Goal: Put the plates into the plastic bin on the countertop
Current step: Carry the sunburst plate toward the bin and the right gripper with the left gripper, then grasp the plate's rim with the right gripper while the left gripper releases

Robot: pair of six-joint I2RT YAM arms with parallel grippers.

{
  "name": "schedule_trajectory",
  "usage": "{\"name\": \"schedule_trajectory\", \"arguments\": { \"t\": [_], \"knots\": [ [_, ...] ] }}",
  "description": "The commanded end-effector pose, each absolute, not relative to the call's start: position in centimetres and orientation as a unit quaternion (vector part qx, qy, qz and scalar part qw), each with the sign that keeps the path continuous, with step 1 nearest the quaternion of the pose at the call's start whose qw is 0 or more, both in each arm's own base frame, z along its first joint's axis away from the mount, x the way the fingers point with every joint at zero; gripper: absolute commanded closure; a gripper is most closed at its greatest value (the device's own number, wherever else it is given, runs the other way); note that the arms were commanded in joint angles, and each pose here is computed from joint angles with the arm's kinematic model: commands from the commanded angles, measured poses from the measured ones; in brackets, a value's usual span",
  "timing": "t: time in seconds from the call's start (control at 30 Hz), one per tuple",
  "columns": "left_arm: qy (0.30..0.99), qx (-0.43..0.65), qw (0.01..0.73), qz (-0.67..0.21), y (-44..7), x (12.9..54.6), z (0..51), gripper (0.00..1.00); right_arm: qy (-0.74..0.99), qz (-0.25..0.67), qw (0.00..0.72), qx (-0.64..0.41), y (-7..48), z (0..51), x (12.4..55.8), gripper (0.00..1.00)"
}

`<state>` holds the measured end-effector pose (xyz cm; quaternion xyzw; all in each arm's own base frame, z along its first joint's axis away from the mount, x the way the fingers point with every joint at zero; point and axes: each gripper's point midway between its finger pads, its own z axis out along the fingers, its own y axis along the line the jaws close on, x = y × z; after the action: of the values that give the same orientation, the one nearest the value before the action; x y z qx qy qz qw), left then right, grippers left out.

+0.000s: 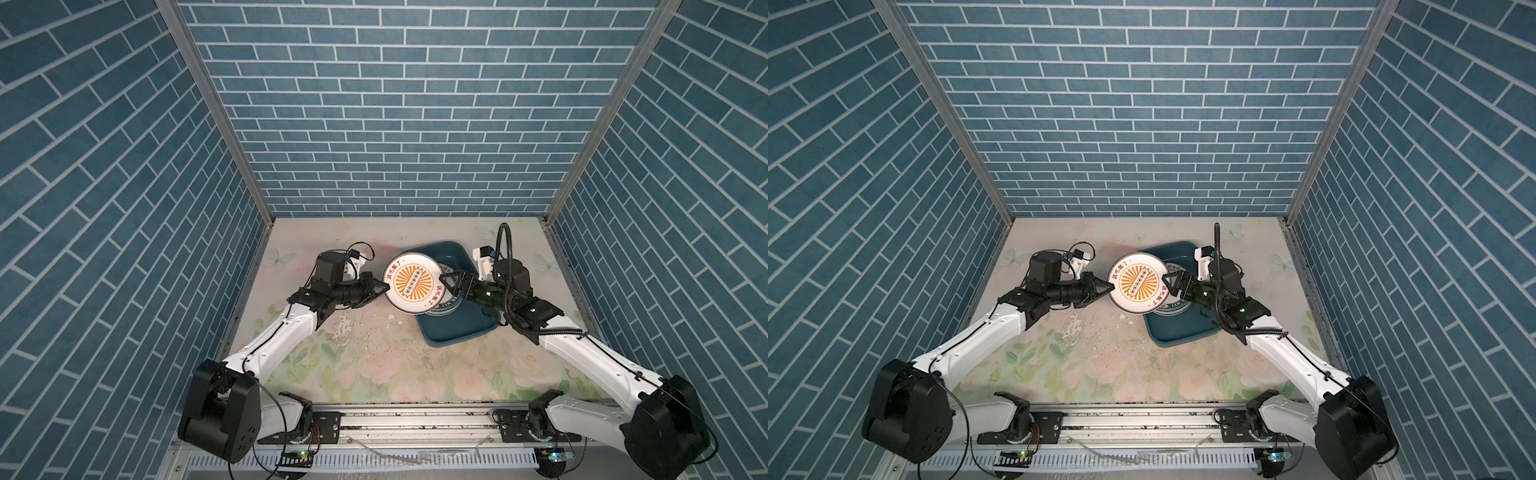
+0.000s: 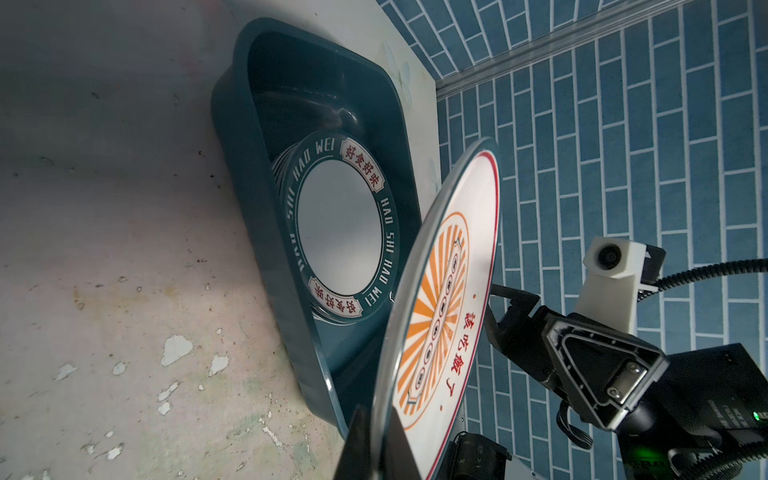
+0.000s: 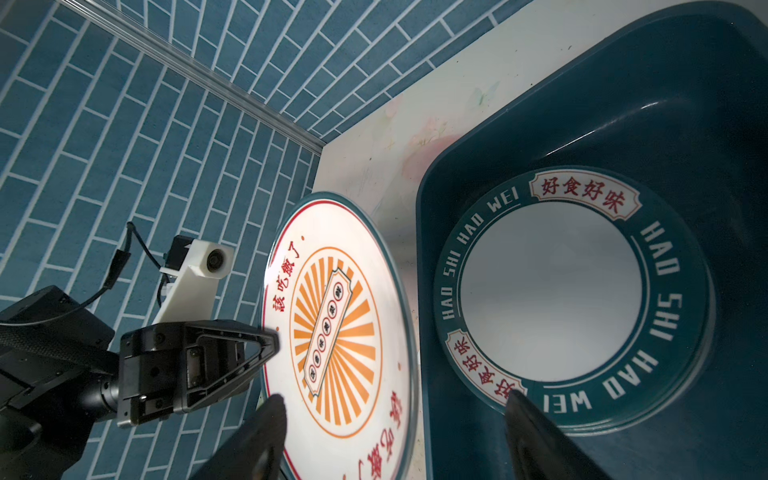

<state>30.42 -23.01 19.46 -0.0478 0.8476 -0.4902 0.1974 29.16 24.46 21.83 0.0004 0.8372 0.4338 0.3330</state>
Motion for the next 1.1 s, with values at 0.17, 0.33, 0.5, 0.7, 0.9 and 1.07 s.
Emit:
{"name": "schedule_trajectory", "arguments": {
  "t": [0.17,0.33,0.5,0.7,0.9,1.07],
  "knots": [
    [0.82,0.009,0.227,-0.526,-26.0,31.6,22.9,1.0,0.824,0.45,0.343,-0.003,25.0,23.3,29.4,0.35],
    [0.821,0.011,0.228,-0.523,-26.2,32.0,22.9,1.0,0.824,0.445,0.349,0.007,24.5,23.2,29.4,0.51],
    [0.821,0.014,0.226,-0.524,-26.3,32.2,22.7,1.0,0.823,0.448,0.349,0.013,24.4,23.3,29.4,0.73],
    [0.819,0.018,0.227,-0.526,-26.5,32.3,23.0,1.0,0.823,0.453,0.342,0.023,24.4,22.9,29.3,0.92],
    [0.822,0.016,0.235,-0.519,-26.3,32.6,23.1,0.76,0.826,0.449,0.337,0.046,24.0,22.4,29.5,1.0],
    [0.826,0.002,0.267,-0.497,-25.4,33.2,23.3,0.44,0.828,0.453,0.325,0.057,24.0,21.9,29.3,1.0]
  ]
}}
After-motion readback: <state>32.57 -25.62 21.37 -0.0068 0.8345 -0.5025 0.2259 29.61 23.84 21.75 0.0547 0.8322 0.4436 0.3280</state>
